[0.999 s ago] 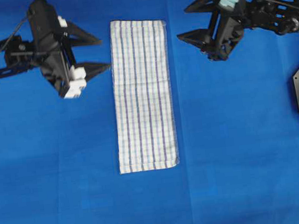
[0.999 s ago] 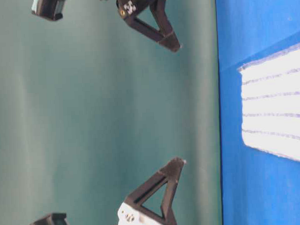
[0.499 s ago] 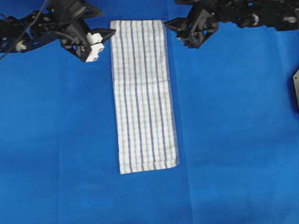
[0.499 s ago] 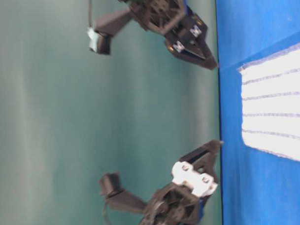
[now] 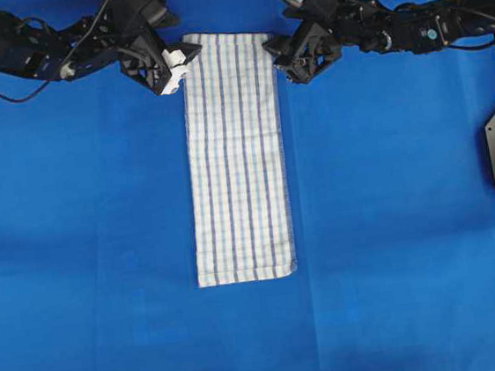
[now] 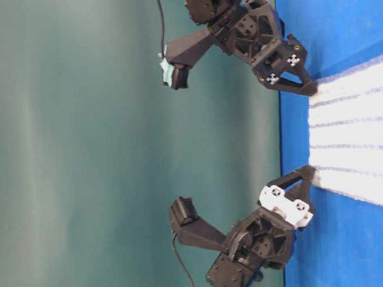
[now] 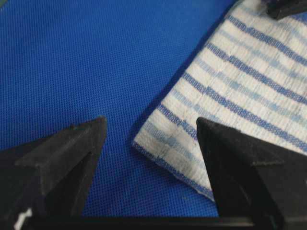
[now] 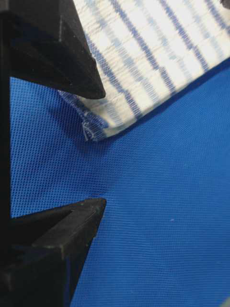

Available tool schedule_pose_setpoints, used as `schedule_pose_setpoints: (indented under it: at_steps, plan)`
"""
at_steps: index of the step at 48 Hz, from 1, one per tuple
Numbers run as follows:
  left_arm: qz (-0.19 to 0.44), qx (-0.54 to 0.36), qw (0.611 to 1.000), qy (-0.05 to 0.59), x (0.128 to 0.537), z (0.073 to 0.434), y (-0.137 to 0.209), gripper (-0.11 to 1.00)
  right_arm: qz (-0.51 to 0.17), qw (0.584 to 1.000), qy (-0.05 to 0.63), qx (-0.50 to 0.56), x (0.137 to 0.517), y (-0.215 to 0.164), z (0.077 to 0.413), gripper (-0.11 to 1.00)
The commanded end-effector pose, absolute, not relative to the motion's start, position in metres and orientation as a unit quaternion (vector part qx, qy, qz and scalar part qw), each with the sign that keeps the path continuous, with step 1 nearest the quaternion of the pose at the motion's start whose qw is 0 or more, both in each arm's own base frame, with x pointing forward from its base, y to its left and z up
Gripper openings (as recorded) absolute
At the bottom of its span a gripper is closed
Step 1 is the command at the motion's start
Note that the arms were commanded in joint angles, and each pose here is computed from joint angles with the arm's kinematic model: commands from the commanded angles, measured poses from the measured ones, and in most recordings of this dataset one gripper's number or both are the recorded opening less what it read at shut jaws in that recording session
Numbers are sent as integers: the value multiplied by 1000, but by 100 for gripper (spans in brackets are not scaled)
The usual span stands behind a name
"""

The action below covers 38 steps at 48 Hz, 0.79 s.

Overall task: Fold the blue towel.
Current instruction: 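Grasp the far corners of the vertical towel with both grippers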

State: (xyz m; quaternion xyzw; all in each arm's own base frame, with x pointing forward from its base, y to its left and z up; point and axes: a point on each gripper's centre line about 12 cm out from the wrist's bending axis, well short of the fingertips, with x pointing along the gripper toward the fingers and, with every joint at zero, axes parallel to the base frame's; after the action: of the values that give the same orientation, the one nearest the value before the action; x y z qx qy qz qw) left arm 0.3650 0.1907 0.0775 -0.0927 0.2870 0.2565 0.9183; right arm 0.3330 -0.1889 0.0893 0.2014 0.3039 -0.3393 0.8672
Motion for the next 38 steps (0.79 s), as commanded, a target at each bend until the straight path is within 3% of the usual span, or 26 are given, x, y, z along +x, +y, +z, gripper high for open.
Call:
schedule_pose_setpoints:
  at_steps: [1, 10, 17, 21, 27, 31, 38]
  plan:
    - [263, -91, 922, 270, 369, 84, 197, 70, -344, 872, 283, 202, 340, -192, 99, 84]
    - [263, -95, 917, 283, 367, 70, 197, 65, -340, 872, 288, 203, 344, -188, 94, 84]
    - [264, -101, 916, 285, 366, 68, 196, 44, -332, 874, 293, 202, 351, -183, 90, 78]
    - [262, -101, 916, 287, 367, 67, 194, 30, -326, 875, 296, 200, 354, -179, 89, 65]
    - [254, -98, 918, 289, 369, 67, 188, 11, -323, 876, 298, 199, 355, -177, 88, 29]
    - [250, -96, 919, 289, 371, 67, 185, 7, -323, 875, 298, 200, 354, -177, 89, 11]
    - [249, -96, 919, 289, 371, 68, 184, 7, -320, 876, 301, 200, 355, -177, 89, 8]
